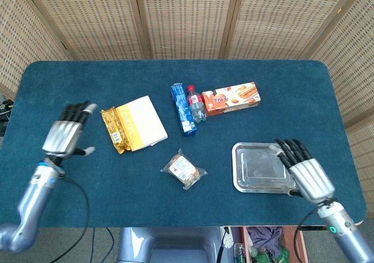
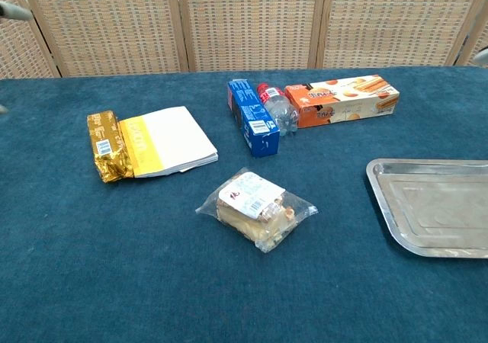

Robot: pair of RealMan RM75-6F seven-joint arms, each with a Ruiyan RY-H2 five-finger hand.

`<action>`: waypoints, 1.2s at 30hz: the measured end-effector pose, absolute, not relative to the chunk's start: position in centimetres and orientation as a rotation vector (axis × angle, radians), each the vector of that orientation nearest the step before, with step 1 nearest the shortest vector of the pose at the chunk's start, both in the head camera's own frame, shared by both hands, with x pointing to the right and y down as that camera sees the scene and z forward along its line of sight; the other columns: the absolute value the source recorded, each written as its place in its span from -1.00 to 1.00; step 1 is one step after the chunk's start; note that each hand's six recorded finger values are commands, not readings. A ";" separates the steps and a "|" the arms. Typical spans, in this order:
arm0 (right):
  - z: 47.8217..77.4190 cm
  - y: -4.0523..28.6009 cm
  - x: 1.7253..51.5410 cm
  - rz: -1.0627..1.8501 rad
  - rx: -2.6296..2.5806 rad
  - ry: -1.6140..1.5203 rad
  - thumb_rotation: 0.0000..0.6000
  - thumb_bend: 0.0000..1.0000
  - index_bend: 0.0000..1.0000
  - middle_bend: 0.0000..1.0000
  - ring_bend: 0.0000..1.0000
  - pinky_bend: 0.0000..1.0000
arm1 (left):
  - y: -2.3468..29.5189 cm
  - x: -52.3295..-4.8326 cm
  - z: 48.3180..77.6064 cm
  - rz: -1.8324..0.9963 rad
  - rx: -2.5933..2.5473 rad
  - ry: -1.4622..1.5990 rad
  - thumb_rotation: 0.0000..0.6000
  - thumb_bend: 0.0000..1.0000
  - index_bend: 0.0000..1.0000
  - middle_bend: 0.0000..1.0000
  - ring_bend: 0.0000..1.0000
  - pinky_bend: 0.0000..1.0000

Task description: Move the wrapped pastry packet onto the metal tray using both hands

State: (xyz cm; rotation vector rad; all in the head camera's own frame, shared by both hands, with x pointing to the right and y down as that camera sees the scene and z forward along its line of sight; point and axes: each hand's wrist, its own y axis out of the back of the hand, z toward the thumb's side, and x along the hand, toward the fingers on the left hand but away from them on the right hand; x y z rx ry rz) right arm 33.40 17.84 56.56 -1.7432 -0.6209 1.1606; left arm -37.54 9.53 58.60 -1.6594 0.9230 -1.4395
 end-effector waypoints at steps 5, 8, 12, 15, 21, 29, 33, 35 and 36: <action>58.5 16.7 27.7 1.053 -1.823 -0.404 1.00 -1.00 -1.00 -1.00 -1.00 -1.00 | 12.9 -44.4 55.9 -1.567 -1.507 1.089 1.00 -1.00 -1.00 -1.00 -1.00 -1.00; 59.5 16.4 24.3 0.998 -1.854 -0.293 1.00 -1.00 -1.00 -1.00 -1.00 -1.00 | 14.6 -46.7 55.2 -1.623 -1.473 1.149 1.00 -1.00 -1.00 -1.00 -1.00 -1.00; 61.1 16.2 19.8 0.938 -1.880 -0.160 1.00 -1.00 -1.00 -1.00 -1.00 -1.00 | 15.6 -47.9 55.2 -1.655 -1.467 1.166 1.00 -1.00 -1.00 -1.00 -1.00 -1.00; 62.6 16.5 16.2 0.895 -1.900 -0.069 1.00 -1.00 -1.00 -1.00 -1.00 -1.00 | 15.9 -48.1 55.6 -1.662 -1.481 1.158 1.00 -1.00 -1.00 -1.00 -1.00 -1.00; 65.4 16.2 9.9 0.849 -1.920 -0.020 1.00 -1.00 -1.00 -1.00 -1.00 -1.00 | 16.1 -47.9 56.1 -1.655 -1.495 1.130 1.00 -1.00 -1.00 -1.00 -1.00 -1.00; 69.0 14.4 5.4 0.914 -1.906 0.003 1.00 -1.00 -0.97 -0.91 -0.97 -1.00 | 16.1 -47.7 56.9 -1.671 -1.504 1.103 1.00 -1.00 -1.00 -1.00 -1.00 -1.00; 70.2 13.9 4.6 0.963 -1.896 0.009 1.00 -1.00 -0.31 -0.13 -0.35 -0.66 | 16.1 -47.8 56.9 -1.674 -1.500 1.108 1.00 -1.00 -1.00 -1.00 -1.00 -1.00; 70.7 13.8 4.4 0.987 -1.881 0.008 1.00 -1.00 -0.07 0.08 -0.16 -0.46 | 16.1 -47.8 56.9 -1.676 -1.502 1.108 1.00 -1.00 -1.00 -1.00 -1.00 -1.00; 70.9 13.7 4.3 0.994 -1.874 0.004 1.00 -0.98 0.03 0.14 -0.11 -0.42 | 16.1 -47.9 57.0 -1.678 -1.503 1.108 1.00 -1.00 -1.00 -1.00 -1.00 -1.00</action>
